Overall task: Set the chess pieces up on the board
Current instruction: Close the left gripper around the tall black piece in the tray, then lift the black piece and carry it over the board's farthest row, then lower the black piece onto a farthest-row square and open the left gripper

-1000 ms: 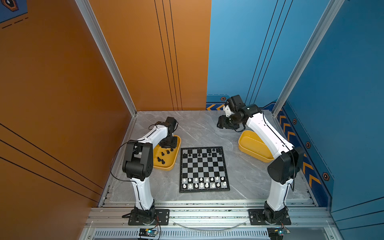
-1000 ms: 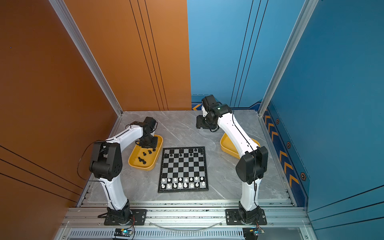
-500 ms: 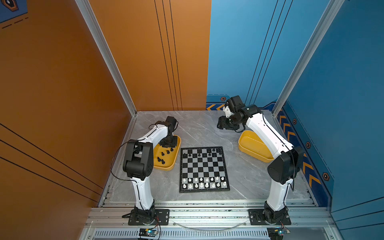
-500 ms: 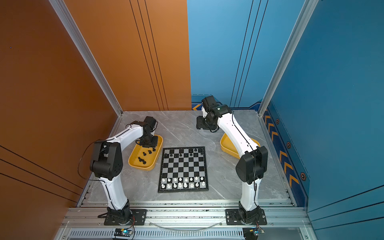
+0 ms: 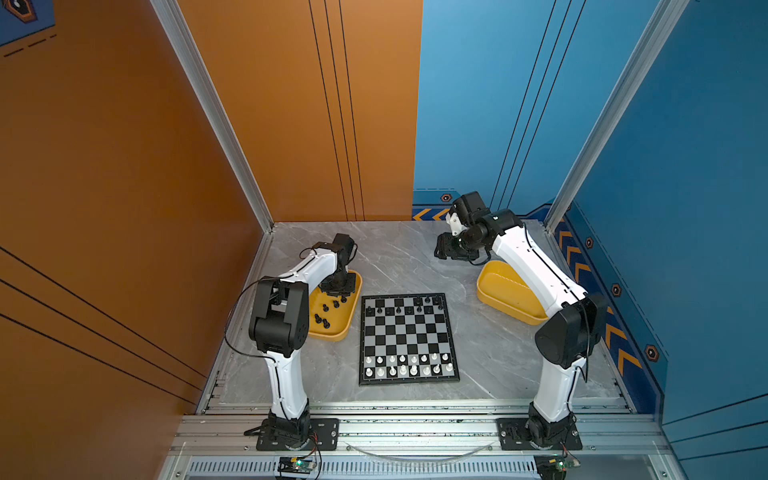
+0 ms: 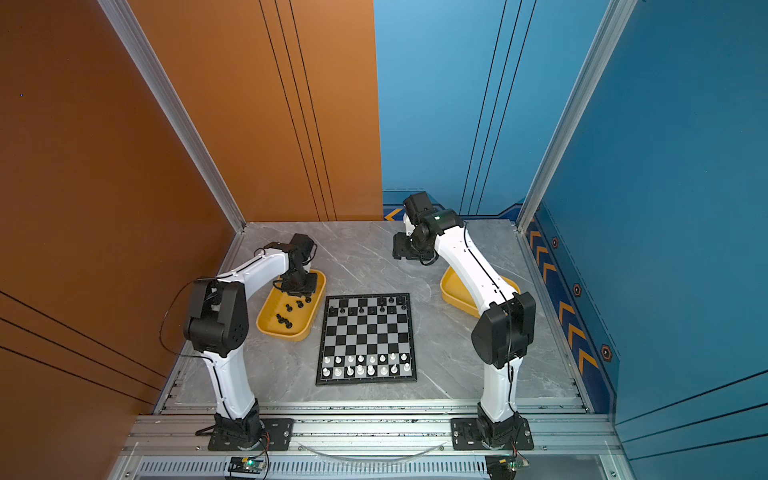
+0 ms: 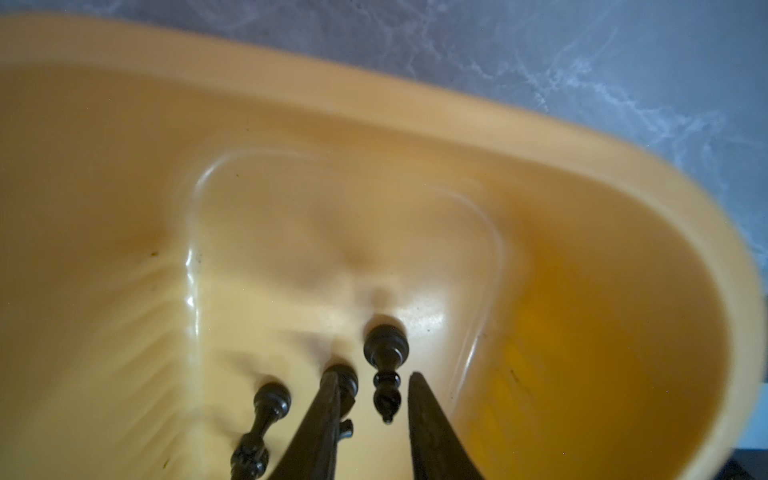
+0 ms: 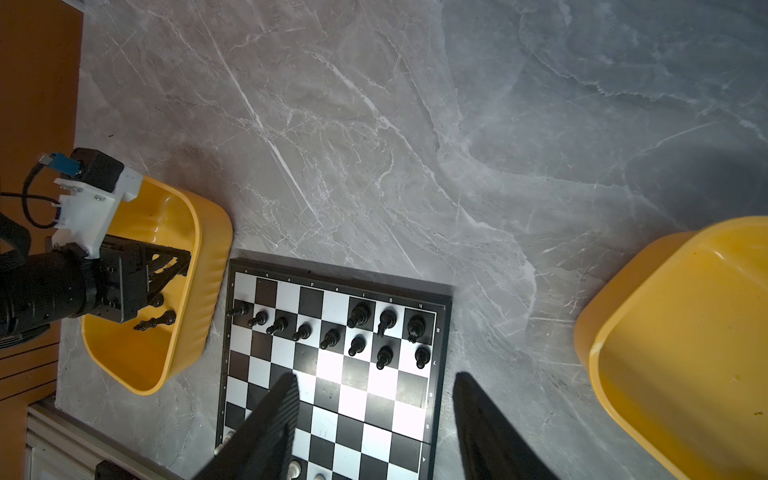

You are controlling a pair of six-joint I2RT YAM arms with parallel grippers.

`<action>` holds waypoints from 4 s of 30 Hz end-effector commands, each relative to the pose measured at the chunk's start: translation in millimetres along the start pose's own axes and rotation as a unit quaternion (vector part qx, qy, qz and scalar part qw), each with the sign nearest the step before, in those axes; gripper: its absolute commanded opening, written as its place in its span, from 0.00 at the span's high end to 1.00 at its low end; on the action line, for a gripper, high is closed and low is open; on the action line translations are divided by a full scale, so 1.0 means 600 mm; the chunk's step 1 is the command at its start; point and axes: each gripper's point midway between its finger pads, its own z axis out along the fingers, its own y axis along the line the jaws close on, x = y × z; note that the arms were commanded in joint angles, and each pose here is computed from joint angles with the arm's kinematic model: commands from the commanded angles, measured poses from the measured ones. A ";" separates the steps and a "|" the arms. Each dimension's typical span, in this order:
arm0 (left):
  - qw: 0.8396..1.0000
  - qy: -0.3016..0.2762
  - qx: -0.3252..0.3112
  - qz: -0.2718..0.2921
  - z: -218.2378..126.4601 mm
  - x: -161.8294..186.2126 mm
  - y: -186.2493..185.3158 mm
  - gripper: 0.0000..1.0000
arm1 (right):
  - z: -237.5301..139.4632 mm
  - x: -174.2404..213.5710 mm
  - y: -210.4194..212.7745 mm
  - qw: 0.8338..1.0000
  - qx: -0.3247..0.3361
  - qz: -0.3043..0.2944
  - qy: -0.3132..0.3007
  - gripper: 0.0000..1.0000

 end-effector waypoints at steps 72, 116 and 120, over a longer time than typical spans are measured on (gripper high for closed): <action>0.998 -0.060 -0.013 0.031 -0.146 -0.013 -0.028 0.96 | -0.026 0.048 0.002 1.000 0.016 -0.014 0.013 0.38; 0.990 -0.013 -0.001 0.140 -0.048 0.039 -0.273 0.98 | -0.142 0.155 -0.126 0.998 0.040 0.040 -0.013 0.37; 0.990 -0.012 -0.001 0.143 -0.044 0.039 -0.274 0.97 | -0.144 0.159 -0.129 0.998 0.042 0.044 -0.014 0.37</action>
